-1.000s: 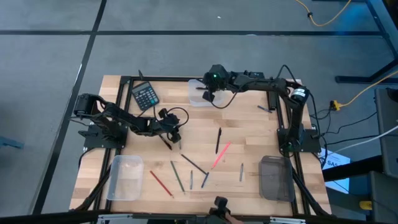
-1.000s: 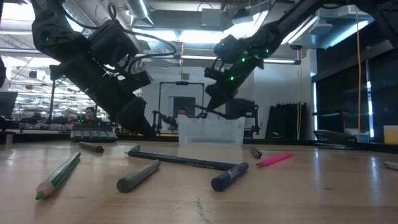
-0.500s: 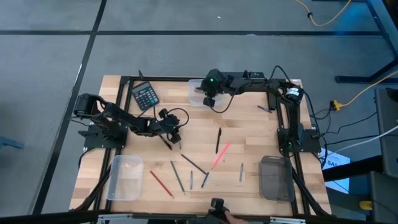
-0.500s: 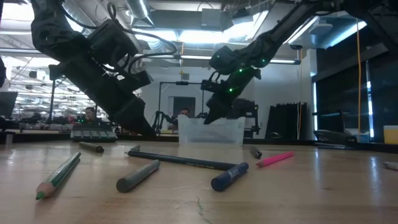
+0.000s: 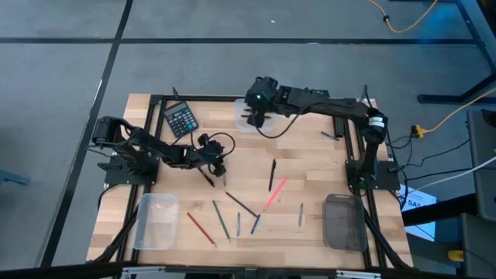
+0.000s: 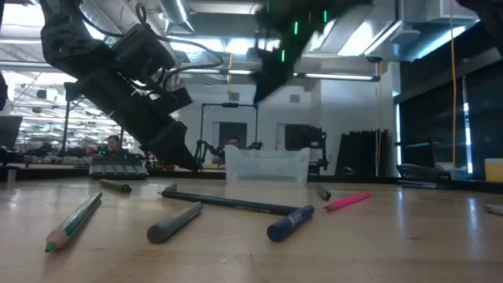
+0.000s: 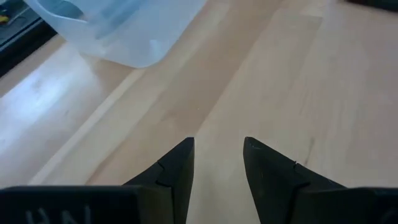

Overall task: Sort crayons/erasers/pens/pencils in bins
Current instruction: Put the right black pen into the top transparent bin

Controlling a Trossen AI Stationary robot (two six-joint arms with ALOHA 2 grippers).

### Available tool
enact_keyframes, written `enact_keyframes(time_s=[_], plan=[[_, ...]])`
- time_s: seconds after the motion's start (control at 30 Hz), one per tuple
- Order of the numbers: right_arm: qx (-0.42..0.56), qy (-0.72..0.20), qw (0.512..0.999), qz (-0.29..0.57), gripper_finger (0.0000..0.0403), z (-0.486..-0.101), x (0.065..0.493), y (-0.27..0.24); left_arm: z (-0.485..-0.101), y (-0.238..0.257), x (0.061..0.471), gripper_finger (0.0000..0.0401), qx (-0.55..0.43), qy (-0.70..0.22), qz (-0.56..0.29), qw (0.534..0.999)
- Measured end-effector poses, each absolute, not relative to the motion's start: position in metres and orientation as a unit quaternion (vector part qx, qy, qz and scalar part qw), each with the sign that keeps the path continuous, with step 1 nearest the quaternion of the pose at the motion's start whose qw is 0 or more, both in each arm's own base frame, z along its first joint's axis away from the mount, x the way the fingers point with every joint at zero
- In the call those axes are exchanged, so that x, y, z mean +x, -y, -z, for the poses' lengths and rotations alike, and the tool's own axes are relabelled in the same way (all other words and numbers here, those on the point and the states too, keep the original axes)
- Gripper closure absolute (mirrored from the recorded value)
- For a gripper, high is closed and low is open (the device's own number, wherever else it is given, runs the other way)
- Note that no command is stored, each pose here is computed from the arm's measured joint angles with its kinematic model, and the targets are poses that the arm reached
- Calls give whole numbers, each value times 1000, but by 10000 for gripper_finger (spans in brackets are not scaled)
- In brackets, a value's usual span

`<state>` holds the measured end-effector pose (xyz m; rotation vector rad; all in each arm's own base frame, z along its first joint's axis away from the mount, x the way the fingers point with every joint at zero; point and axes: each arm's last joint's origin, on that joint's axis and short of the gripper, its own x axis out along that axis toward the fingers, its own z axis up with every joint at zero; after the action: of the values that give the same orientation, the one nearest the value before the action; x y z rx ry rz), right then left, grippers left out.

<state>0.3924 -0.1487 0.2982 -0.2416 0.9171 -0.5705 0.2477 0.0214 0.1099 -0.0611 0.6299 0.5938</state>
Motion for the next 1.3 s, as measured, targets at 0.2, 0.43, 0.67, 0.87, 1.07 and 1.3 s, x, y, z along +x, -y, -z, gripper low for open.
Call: enact_keyframes(time_s=[0.2, 0.43, 0.67, 0.87, 1.07, 1.3], plan=[[-11, -543, 838, 56, 238, -283, 381, 110, -109, -17, 249, 268, -28, -316, -247, 915], [-74, -649, 753, -75, 264, -211, 363, 50, -109, -10, 249, 268, -21, -316, -236, 919], [-272, -668, 670, -176, 271, -177, 349, 14, -114, -13, 252, 268, -12, -291, -239, 926], [-324, -619, 673, -241, 272, -163, 350, -2, -117, -17, 254, 268, -16, -273, -245, 930], [-363, -570, 694, -248, 272, -145, 353, -9, -117, -16, 254, 268, -15, -273, -243, 931], [-378, -562, 687, -263, 282, -137, 348, -11, -117, -13, 255, 268, -15, -274, -235, 932]])
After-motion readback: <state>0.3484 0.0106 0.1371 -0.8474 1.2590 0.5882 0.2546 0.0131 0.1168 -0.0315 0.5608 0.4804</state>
